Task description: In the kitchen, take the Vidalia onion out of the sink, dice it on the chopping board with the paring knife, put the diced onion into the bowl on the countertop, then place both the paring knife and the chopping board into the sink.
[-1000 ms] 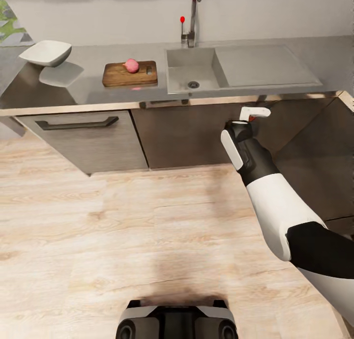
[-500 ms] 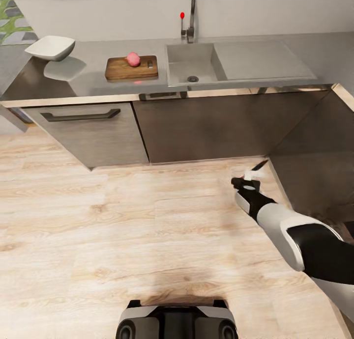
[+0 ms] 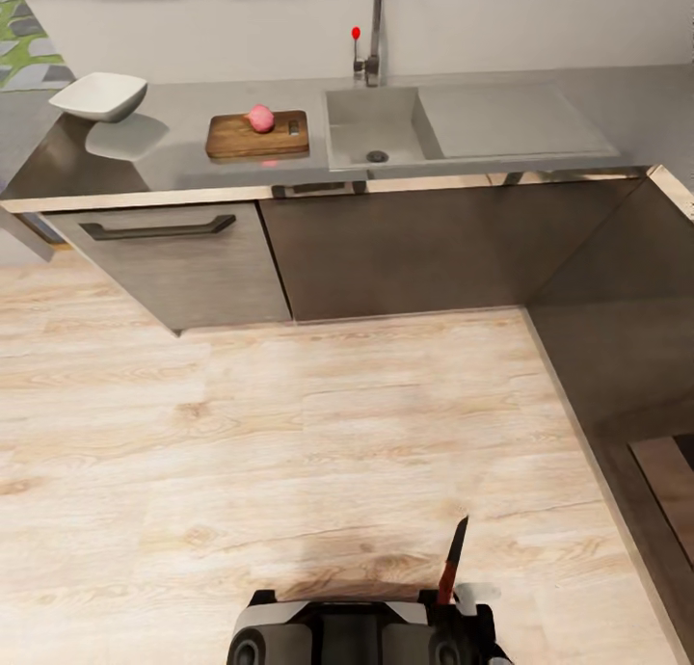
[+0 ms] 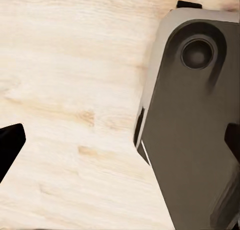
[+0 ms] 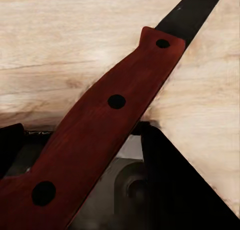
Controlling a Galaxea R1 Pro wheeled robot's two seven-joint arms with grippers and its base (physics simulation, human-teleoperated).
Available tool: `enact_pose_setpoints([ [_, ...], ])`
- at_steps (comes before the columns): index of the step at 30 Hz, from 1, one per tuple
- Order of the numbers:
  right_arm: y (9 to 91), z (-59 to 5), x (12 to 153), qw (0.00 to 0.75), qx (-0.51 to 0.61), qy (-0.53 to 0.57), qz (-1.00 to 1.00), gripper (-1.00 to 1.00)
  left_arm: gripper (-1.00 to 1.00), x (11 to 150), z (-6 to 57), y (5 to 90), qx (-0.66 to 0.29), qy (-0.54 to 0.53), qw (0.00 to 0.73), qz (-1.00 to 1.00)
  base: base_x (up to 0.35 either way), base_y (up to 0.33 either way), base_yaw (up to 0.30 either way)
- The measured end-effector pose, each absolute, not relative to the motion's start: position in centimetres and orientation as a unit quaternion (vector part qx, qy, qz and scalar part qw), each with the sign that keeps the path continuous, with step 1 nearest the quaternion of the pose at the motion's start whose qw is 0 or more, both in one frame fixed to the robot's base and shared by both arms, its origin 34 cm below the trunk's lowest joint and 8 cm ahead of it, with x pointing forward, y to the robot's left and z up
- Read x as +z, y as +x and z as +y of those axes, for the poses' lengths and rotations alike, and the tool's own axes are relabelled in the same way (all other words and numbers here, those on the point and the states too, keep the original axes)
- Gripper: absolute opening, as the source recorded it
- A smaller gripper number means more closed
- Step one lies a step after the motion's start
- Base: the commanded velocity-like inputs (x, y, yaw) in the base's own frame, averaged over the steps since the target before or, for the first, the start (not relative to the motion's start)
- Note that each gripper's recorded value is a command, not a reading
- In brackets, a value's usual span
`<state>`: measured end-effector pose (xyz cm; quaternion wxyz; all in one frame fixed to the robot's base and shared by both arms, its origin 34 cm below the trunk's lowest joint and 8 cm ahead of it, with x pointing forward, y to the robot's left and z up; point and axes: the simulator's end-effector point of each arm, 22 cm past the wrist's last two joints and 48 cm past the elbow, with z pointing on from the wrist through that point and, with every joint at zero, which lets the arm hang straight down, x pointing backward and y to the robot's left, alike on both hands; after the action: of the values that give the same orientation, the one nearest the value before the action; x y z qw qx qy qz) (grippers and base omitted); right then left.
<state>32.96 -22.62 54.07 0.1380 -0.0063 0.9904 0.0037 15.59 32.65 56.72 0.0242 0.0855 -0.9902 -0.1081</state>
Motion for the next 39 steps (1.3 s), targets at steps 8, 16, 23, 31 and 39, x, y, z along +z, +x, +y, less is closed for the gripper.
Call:
enact_pose_setpoints([
  [8,32.0,-22.2,54.5,0.136,0.008,-0.007,0.991,-1.0,1.0,57.0,34.5,16.1,-0.123,0.099,0.017,-0.987,0.0,0.0,-0.012],
  [16,32.8,-22.7,54.8,0.148,0.004,-0.007,0.989,-1.0,1.0,57.1,34.6,16.2,-0.124,0.099,0.016,-0.987,0.0,0.0,0.0],
  [23,33.3,-22.8,55.0,0.155,0.003,-0.007,0.988,-1.0,1.0,57.2,34.5,16.6,-0.123,0.1,0.011,-0.987,0.0,0.0,0.0],
  [31,33.9,-22.8,55.3,0.161,0.003,-0.007,0.987,-1.0,1.0,57.3,34.4,17.1,-0.122,0.101,0.005,-0.987,0.0,0.0,0.0],
  [39,34.5,-22.8,55.6,0.167,0.003,-0.007,0.986,-1.0,1.0,57.4,34.4,17.6,-0.121,0.101,-0.001,-0.988,0.0,0.0,0.0],
])
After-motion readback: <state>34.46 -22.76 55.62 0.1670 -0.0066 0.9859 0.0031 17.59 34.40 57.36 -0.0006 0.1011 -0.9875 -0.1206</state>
